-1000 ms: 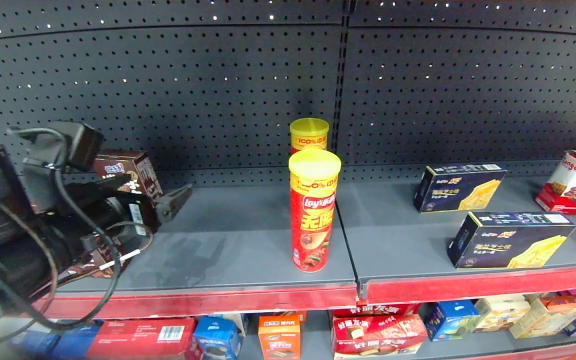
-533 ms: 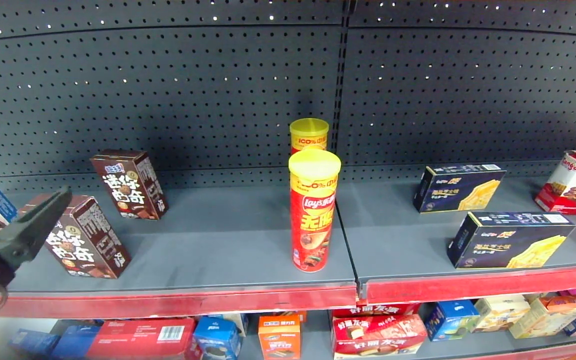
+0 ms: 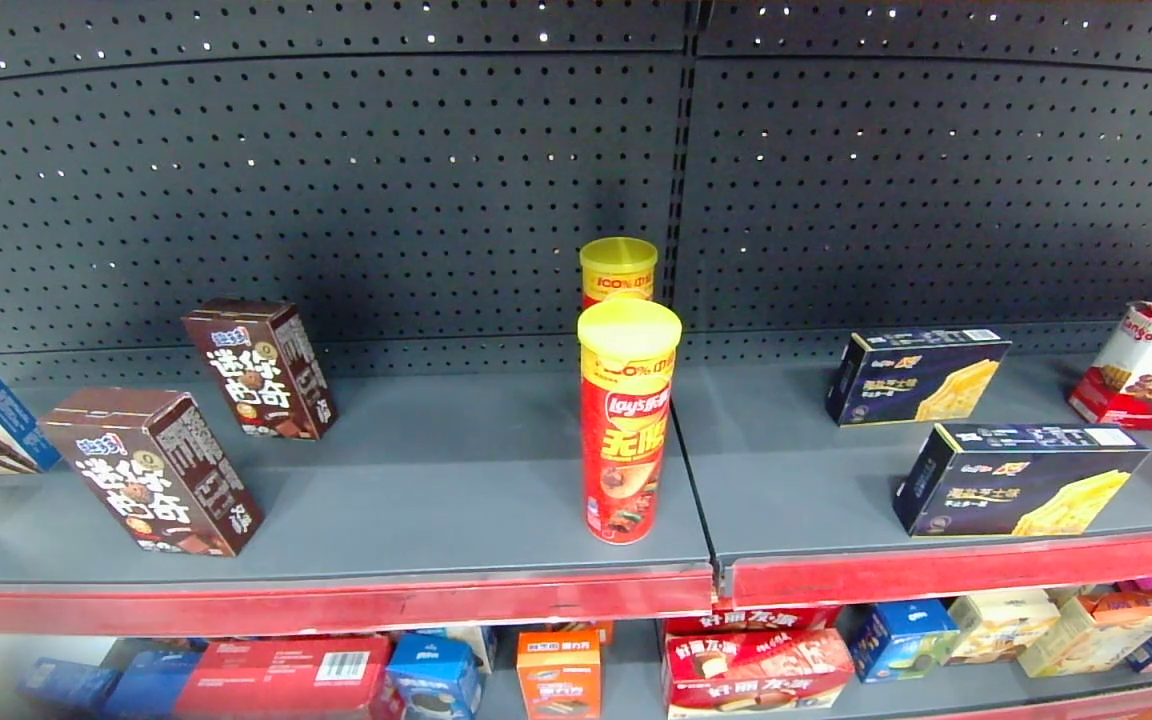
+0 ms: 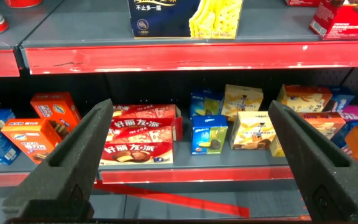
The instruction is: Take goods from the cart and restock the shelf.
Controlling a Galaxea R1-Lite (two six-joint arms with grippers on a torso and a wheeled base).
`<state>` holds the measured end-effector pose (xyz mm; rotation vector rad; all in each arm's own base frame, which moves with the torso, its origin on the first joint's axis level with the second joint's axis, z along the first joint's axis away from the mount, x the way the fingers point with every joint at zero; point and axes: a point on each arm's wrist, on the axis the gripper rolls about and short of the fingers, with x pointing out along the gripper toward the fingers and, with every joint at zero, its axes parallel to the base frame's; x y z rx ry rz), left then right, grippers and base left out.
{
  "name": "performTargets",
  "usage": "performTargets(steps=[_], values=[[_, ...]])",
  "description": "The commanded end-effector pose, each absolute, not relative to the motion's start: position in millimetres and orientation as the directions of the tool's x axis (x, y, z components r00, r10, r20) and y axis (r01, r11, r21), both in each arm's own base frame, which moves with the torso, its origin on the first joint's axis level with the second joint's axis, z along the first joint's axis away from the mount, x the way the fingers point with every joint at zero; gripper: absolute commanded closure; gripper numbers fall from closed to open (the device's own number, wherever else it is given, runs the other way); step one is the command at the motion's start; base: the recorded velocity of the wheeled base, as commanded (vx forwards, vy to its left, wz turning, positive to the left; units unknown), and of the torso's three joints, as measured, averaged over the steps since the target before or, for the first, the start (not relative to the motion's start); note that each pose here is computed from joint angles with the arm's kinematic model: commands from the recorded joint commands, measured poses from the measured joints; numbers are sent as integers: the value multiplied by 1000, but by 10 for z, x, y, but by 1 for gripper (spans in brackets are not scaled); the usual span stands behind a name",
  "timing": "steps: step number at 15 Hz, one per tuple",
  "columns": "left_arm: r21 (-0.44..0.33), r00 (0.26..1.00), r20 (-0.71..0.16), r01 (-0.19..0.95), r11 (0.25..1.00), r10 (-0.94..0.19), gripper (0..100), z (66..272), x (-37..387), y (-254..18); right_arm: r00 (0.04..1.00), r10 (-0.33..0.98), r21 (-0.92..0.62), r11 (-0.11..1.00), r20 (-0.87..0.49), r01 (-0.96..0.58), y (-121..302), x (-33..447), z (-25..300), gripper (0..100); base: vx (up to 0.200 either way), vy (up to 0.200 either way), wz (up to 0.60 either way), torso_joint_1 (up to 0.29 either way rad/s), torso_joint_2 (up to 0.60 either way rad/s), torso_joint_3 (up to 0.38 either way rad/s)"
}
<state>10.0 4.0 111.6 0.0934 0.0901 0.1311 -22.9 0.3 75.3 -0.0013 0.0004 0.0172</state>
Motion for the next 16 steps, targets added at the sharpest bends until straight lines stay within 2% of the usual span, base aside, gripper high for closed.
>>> performTargets(steps=[1,3,8,10,12,14,16], values=[[70,993,-3,-114,991,115,0,1015,-102,58,1000,17,-2,1000,-2,-17,3,-228,753,0,0,0,0,0,0,0],[68,993,-18,-115,991,116,0,889,-177,67,1000,17,-2,1000,-2,-17,3,-228,753,0,0,0,0,0,0,0],[41,990,-33,-135,990,136,0,844,-180,45,1000,17,-2,1000,-2,-17,3,-228,753,0,0,0,0,0,0,0],[39,998,-12,-67,997,67,0,824,-231,5,1000,17,-2,1000,-2,-17,3,-228,753,0,0,0,0,0,0,0],[43,998,-8,-58,997,58,0,828,-237,5,1000,17,-2,1000,-2,-17,3,-228,753,0,0,0,0,0,0,0],[65,998,17,51,997,-52,0,820,-250,-13,1000,17,-2,1000,-2,-17,3,-228,753,0,0,0,0,0,0,0],[73,998,20,61,995,-63,0,821,-249,-16,1000,17,-2,1000,-2,-17,3,-228,753,0,0,0,0,0,0,0]])
